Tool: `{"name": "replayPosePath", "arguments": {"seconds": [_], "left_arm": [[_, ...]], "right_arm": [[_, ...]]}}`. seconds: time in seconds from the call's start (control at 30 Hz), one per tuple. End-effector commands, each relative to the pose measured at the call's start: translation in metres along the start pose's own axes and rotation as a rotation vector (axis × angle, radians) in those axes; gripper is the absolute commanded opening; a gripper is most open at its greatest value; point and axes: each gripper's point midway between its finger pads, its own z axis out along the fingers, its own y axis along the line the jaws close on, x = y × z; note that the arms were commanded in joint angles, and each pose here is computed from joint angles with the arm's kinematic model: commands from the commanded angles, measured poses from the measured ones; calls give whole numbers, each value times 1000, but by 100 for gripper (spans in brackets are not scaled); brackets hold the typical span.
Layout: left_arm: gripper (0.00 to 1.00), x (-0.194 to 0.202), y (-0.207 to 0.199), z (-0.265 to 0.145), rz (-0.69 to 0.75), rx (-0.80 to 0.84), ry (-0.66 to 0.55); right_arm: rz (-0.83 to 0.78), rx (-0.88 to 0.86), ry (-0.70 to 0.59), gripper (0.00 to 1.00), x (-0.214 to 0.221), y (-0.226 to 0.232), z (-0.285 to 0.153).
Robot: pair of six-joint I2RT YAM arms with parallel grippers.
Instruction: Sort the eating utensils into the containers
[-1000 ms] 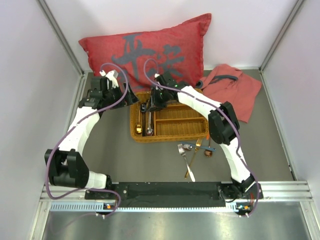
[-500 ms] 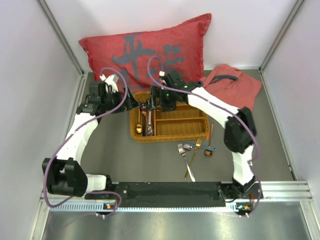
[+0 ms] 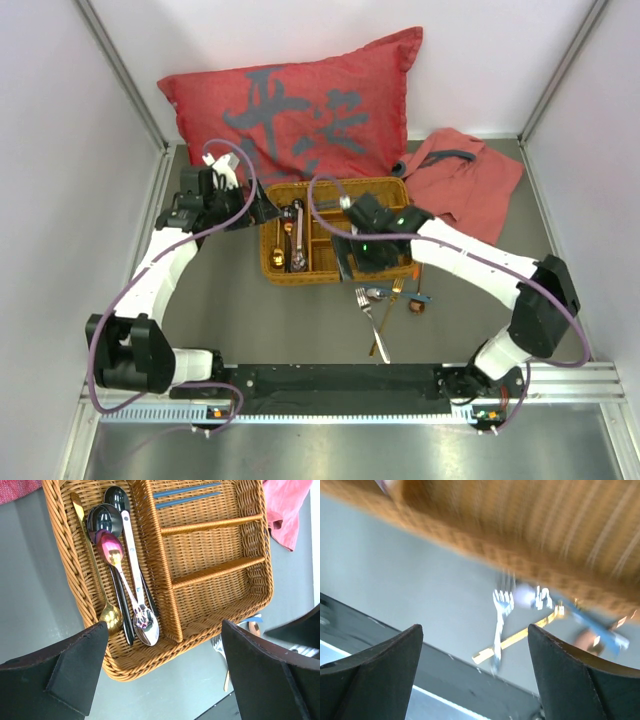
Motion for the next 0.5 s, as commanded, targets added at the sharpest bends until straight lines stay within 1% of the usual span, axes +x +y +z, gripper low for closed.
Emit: {"name": "replayPosePath", "arguments": {"seconds": [0.0,0.03,0.07,0.1,0.2,0.3,0.43,0.47], "left_arm": [[98,-3,0,4,18,21,-13],[98,-3,1,5,18,22,-10],[98,-2,1,5,20,22,-7],[98,-1,1,5,21,22,-6],[98,1,1,4,25,25,0],[98,2,0,3,29,28,-1],[98,5,1,2,32,28,2],[98,5,1,1,32,26,4]], "right_arm": [[-19,94,89,83,53,-12,3],[-34,99,101,81,62,-8,5],[-41,112,116,77,71,-8,9],[-41,133,137,76,81,-10,13],[-72,192,171,75,101,-11,22],[-93,245,196,72,112,-17,29],[-98,260,205,68,117,-20,41],[-102,267,208,66,118,-22,45]]}}
